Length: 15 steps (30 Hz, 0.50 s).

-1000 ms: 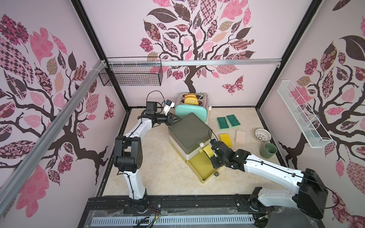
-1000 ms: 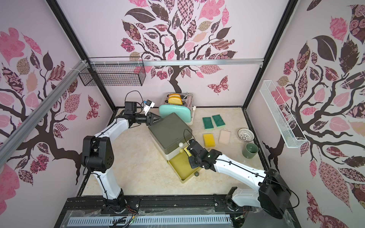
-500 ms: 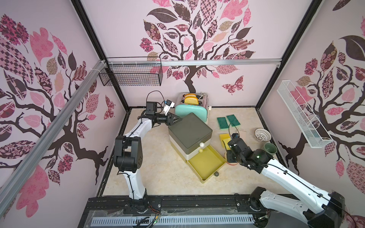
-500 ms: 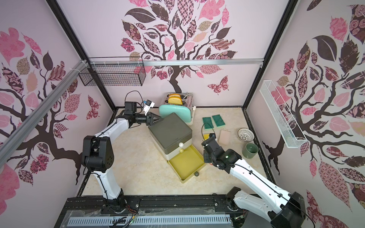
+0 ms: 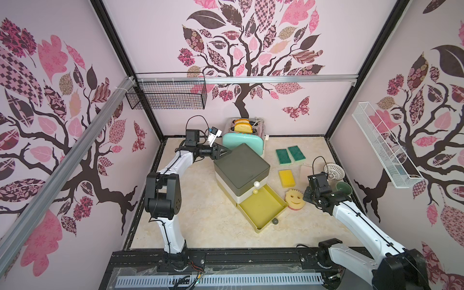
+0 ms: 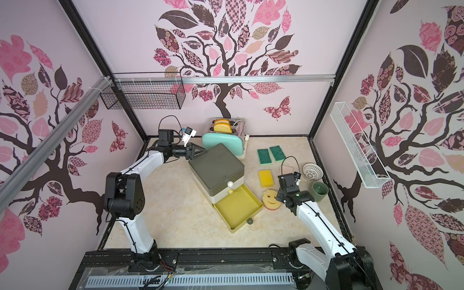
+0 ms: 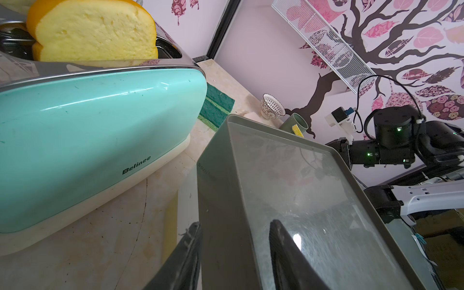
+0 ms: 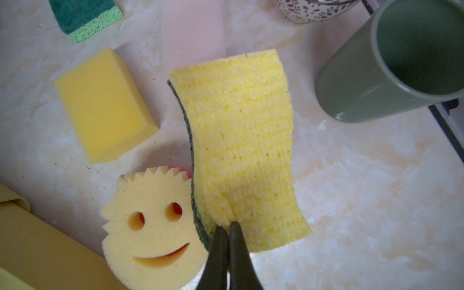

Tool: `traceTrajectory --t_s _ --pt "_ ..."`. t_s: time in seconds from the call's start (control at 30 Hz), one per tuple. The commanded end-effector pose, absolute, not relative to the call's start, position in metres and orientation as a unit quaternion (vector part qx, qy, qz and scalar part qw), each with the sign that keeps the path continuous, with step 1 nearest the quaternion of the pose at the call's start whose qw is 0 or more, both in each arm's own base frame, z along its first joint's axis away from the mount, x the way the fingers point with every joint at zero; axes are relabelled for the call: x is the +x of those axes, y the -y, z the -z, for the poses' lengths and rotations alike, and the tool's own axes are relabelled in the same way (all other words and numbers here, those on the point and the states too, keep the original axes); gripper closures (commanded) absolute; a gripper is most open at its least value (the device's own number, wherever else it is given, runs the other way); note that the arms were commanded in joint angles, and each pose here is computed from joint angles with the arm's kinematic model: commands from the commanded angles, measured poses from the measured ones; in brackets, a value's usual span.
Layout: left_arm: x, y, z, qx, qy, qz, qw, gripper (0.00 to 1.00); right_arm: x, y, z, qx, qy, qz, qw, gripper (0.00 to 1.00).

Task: Take the sponge out of the drawer
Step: Place the sponge at the center of the board.

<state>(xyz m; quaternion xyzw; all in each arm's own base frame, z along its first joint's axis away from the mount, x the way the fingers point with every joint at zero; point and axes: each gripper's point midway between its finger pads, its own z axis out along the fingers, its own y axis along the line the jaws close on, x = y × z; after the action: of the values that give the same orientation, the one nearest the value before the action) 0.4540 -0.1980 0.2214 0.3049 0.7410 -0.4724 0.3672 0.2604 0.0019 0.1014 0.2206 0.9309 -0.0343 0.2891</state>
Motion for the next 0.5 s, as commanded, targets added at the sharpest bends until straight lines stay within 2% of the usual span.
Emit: traceTrajectory --t_s 0.0,0.2,0.47 --pt "0.455 0.193 -0.172 0.28 -0.777 0.458 0.33 0.54 0.266 -0.005 -0.097 0.232 -0.932 0.016 0.279 1.0" --pt "0.455 0.192 -0.173 0.279 -0.777 0.456 0.331 0.53 0.253 -0.013 -0.067 0.25 -0.943 0.003 0.222 1.0" --pt "0.455 0.191 -0.173 0.279 -0.777 0.457 0.331 0.53 0.251 -0.007 -0.058 0.264 -0.94 0.01 0.217 1.0"
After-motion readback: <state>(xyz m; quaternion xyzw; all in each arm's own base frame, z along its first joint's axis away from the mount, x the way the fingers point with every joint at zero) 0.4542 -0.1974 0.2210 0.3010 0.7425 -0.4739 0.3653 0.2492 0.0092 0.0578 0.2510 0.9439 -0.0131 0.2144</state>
